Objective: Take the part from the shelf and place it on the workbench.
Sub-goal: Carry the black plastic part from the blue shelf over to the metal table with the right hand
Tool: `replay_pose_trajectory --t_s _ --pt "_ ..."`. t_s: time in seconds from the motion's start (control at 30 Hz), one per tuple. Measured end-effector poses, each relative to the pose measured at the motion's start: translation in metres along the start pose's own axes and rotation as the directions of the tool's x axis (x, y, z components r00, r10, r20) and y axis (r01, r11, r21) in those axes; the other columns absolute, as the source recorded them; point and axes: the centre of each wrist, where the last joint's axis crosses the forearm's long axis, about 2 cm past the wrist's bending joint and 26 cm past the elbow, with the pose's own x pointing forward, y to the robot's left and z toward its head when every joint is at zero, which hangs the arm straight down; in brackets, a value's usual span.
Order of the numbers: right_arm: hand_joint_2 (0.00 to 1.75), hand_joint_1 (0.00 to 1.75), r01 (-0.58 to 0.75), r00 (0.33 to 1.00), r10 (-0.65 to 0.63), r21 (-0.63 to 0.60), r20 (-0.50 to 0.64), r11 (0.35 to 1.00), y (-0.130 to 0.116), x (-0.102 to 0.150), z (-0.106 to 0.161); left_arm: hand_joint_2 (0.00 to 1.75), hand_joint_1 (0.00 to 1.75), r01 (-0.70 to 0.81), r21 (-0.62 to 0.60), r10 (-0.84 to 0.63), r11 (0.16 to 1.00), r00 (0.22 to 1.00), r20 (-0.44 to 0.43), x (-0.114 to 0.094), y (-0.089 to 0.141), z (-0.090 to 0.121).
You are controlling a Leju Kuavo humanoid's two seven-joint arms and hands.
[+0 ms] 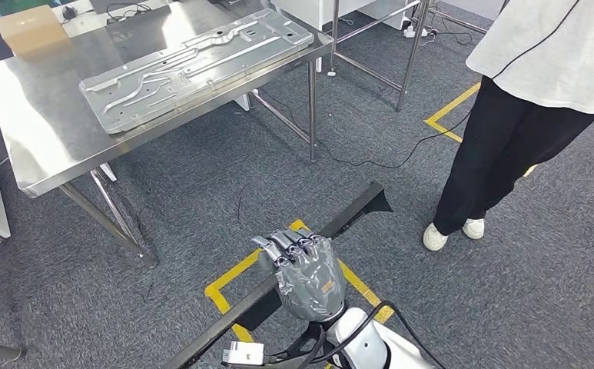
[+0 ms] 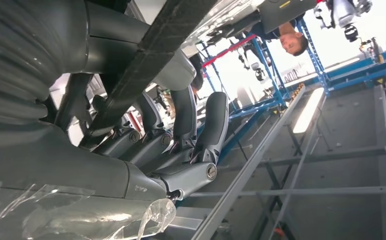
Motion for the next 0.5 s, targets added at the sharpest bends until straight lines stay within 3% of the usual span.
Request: replay_pose_trajectory --t_s 0.5 --pt "1.75 1.75 0.003 1.000 -0.003 0.000 0.002 1.000 -0.0001 -0.0001 -0.0007 1.75 0.00 0.006 0.001 -0.006 1.000 1.000 0.001 -0.0002 -0.0002 0.0000"
